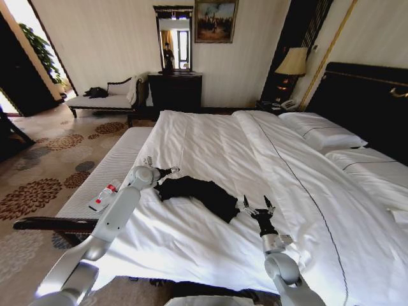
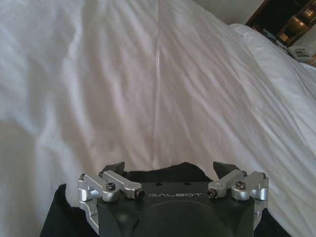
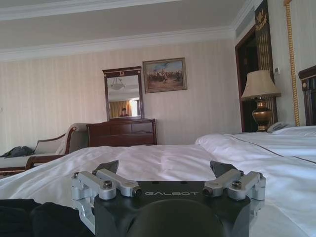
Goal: Fold the clothes on the bed.
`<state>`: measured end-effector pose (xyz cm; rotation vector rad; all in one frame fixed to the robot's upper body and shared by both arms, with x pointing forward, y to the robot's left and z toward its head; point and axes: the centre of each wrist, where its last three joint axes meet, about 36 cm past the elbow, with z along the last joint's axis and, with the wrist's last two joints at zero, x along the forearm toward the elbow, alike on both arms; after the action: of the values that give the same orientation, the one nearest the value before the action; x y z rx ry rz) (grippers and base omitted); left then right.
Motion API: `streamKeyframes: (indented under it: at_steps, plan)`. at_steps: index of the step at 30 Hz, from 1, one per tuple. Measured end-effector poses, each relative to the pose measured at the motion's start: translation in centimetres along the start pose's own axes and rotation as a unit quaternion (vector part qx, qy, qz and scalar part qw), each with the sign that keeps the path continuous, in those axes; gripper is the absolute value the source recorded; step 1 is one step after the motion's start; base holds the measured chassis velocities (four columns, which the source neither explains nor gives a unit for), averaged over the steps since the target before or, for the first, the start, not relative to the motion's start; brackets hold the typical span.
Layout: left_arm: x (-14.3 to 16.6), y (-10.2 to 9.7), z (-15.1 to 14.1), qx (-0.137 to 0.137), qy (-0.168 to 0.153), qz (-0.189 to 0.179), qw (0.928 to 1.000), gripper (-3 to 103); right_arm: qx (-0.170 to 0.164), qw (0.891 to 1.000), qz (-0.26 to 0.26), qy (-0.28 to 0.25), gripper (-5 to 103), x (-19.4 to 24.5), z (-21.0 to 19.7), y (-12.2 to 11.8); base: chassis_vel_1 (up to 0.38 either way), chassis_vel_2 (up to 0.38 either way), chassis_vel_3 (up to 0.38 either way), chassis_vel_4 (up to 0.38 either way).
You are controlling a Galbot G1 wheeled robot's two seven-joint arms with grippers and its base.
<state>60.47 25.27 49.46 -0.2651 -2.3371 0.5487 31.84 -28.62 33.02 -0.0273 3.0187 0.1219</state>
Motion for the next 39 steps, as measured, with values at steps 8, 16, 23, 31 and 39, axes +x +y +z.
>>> streamKeyframes:
  at_steps: [8,16,23,31,39]
  plan:
    - [-0.7,1.2,2.7,0.010,0.023,-0.021,0.9995,100,-0.001,1.000,-0.002,0.000,100,-0.1,0.0,0.2,0.000,0.000,0.000,0.000]
    - [-0.7,2.0,4.2,0.007,0.029,-0.034,0.9990,101,0.001,1.000,-0.003,0.000,100,0.0,0.1,0.1,0.000,0.000,0.000,0.000]
    - [-0.3,2.5,3.8,0.010,0.020,-0.040,0.9990,78,0.001,1.000,-0.004,0.001,100,0.1,0.1,0.3,0.000,0.000,0.000,0.000]
    - [0.5,3.5,3.4,0.018,0.011,-0.046,0.9987,45,0.003,1.000,-0.004,0.001,100,0.2,0.2,0.3,0.000,0.000,0.000,0.000]
    - [1.5,4.2,3.0,0.024,0.000,-0.047,0.9986,19,0.002,1.000,-0.003,0.001,100,0.3,0.2,0.4,0.000,0.000,0.000,0.000]
